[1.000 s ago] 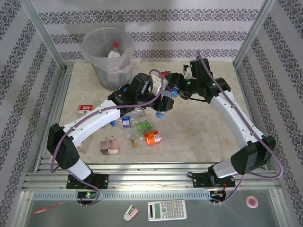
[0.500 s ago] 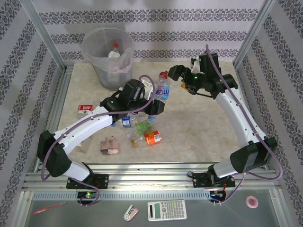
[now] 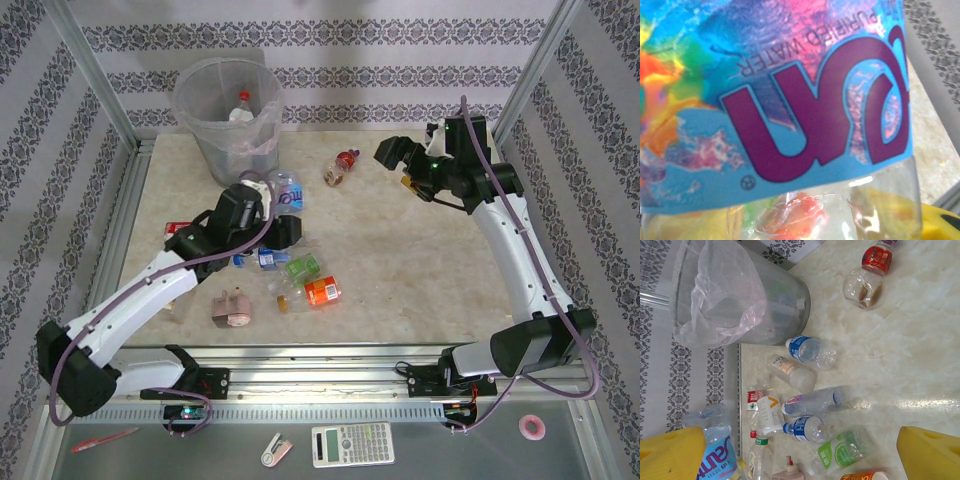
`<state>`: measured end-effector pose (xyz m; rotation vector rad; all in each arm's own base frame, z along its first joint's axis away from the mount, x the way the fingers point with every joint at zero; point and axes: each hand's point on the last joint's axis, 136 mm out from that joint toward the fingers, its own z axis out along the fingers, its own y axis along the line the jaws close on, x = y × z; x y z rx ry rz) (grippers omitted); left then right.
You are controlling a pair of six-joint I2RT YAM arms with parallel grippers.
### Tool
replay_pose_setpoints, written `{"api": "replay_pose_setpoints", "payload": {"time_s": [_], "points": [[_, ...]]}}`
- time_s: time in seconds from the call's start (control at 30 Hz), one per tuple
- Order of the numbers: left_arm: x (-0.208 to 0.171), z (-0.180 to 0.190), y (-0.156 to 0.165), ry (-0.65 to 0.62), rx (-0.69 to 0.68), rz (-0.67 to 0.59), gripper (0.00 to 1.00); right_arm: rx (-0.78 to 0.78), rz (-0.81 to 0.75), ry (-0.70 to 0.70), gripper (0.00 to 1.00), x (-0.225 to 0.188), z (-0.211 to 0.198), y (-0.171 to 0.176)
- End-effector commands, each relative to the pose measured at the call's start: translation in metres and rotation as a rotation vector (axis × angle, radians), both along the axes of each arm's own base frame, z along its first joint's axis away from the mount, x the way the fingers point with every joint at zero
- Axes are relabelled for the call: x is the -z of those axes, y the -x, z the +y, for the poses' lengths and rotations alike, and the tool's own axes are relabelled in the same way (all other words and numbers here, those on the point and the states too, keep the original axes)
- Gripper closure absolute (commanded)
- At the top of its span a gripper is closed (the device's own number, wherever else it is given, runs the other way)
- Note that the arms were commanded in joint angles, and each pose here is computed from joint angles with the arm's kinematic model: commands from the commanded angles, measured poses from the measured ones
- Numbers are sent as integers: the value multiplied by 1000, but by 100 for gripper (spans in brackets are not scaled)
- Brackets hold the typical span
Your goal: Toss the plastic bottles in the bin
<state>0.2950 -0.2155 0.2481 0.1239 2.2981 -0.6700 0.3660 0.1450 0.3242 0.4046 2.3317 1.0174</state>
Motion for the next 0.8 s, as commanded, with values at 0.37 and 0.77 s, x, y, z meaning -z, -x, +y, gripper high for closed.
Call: {"api": "replay_pose_setpoints", "payload": {"time_s": [0.37,0.77], "points": [[41,121,39,-119,-439,215,51,-53,28,9,2,16,4,3],[-52,140,-50,-83,-461,64,51,-56,36,13,2,20,4,2]]}}
